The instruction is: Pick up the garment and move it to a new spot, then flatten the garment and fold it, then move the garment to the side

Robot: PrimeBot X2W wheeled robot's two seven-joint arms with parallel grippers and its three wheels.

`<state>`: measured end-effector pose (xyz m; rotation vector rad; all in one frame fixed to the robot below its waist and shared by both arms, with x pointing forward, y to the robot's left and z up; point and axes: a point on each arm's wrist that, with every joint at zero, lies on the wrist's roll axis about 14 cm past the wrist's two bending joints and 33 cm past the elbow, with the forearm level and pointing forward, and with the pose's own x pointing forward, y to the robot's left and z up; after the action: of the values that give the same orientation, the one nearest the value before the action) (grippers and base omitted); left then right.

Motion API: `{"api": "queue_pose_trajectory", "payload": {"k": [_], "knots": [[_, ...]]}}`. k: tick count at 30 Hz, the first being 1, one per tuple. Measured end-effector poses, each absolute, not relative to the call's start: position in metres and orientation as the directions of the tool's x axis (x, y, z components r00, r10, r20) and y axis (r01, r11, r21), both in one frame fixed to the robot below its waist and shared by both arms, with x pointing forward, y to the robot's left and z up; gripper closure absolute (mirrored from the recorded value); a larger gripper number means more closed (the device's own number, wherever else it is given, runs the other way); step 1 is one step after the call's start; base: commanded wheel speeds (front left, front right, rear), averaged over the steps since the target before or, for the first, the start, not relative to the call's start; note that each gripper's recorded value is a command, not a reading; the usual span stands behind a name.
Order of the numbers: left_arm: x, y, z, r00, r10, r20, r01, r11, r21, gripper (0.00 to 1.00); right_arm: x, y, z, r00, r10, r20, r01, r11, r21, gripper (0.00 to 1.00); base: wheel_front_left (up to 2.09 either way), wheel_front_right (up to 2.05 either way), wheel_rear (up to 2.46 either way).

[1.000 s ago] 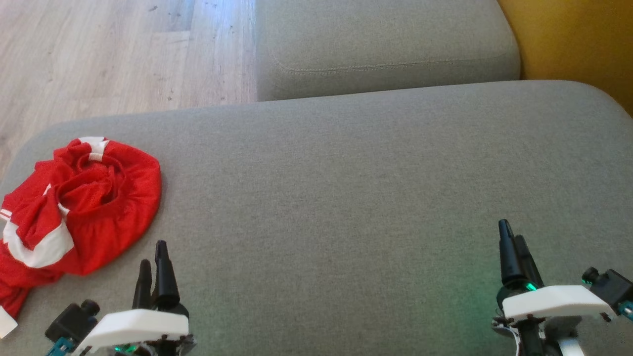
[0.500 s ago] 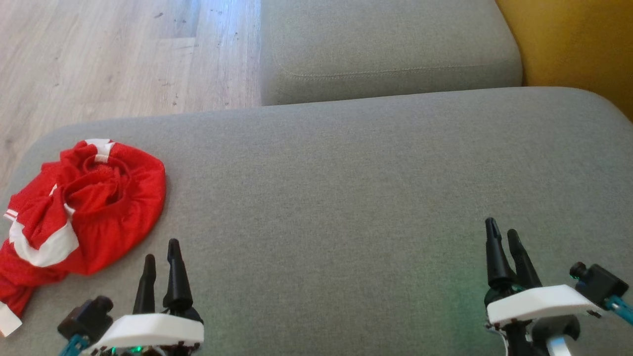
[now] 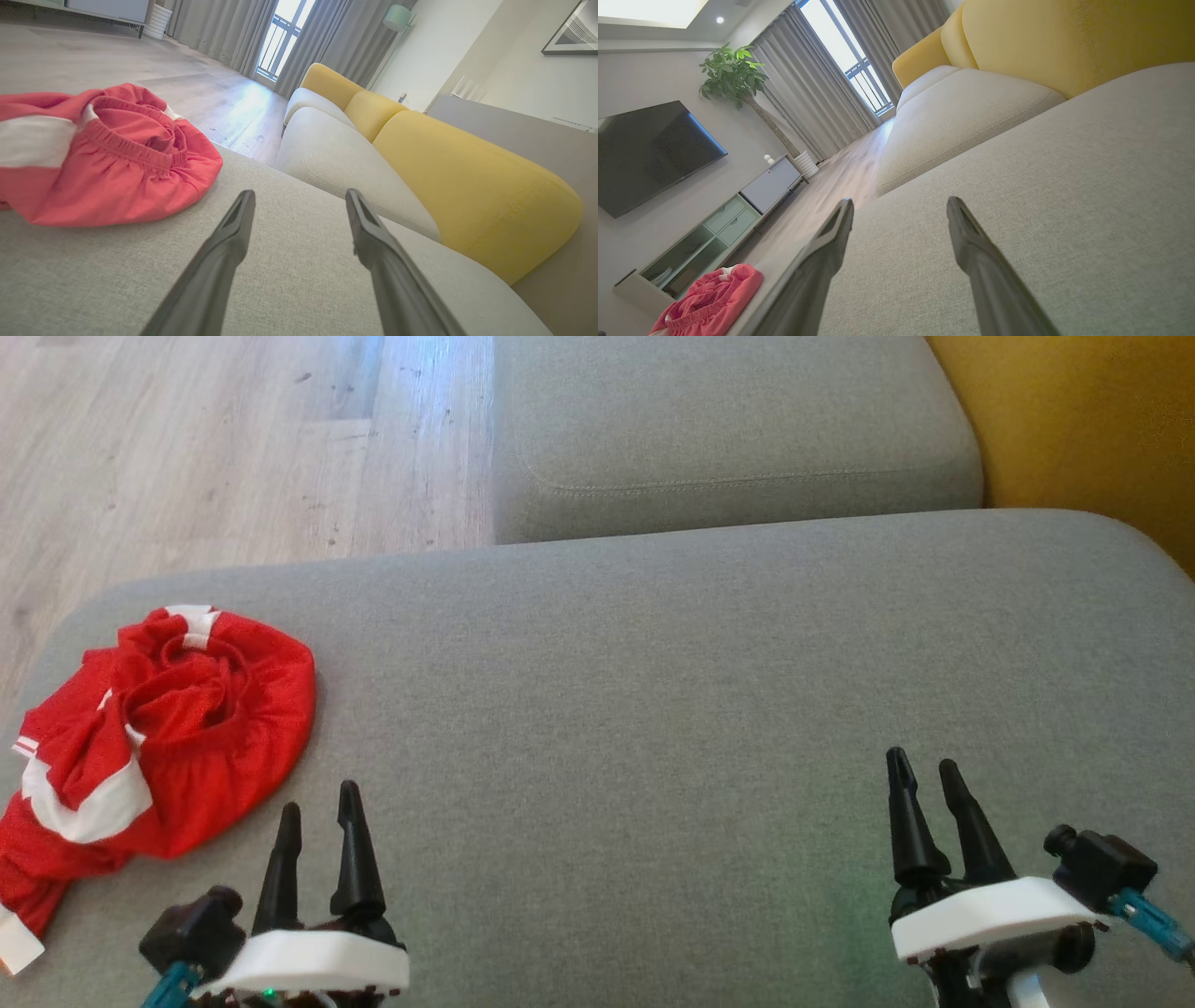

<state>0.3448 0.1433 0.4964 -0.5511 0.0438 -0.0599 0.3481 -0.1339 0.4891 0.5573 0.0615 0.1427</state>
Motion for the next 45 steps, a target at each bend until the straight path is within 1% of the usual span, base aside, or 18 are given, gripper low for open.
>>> {"api": "queue_pose_trajectory", "payload": {"k": [5,10,16,28,32,43,45], "knots": [[0.341,0.144,0.497,0.998,-0.063,-0.015,0.049,0.88,-0.472,0.0,0.346,-0.133,0.492,0.988,0.155,-0.006,-0.131,0.855,0.502,0.0,0.0,0.0,0.0],[0.338,0.139,0.5,0.997,-0.083,0.003,0.077,0.917,-0.392,0.0,0.344,-0.128,0.493,0.985,0.172,0.006,-0.157,0.884,0.44,0.0,0.0,0.0,0.0],[0.338,0.132,0.507,0.994,-0.107,0.037,0.114,0.941,-0.318,0.0,0.335,-0.124,0.483,0.982,0.189,-0.019,-0.168,0.908,0.384,0.0,0.0,0.0,0.0],[0.33,0.122,0.513,0.987,-0.142,0.081,0.154,0.973,-0.172,0.0,0.33,-0.127,0.482,0.982,0.188,-0.005,-0.179,0.945,0.274,0.0,0.0,0.0,0.0],[0.329,0.122,0.511,0.987,-0.143,0.078,0.152,0.979,-0.137,0.0,0.33,-0.131,0.48,0.984,0.179,-0.009,-0.171,0.953,0.252,0.0,0.0,0.0,0.0],[0.323,0.124,0.492,0.989,-0.142,0.039,0.143,0.989,-0.033,0.0,0.329,-0.127,0.481,0.979,0.202,0.009,-0.201,0.969,0.143,0.0,0.0,0.0,0.0],[0.323,0.124,0.491,0.989,-0.141,0.035,0.142,0.989,-0.032,0.0,0.329,-0.127,0.481,0.979,0.204,0.007,-0.203,0.969,0.138,0.0,0.0,0.0,0.0]]}}
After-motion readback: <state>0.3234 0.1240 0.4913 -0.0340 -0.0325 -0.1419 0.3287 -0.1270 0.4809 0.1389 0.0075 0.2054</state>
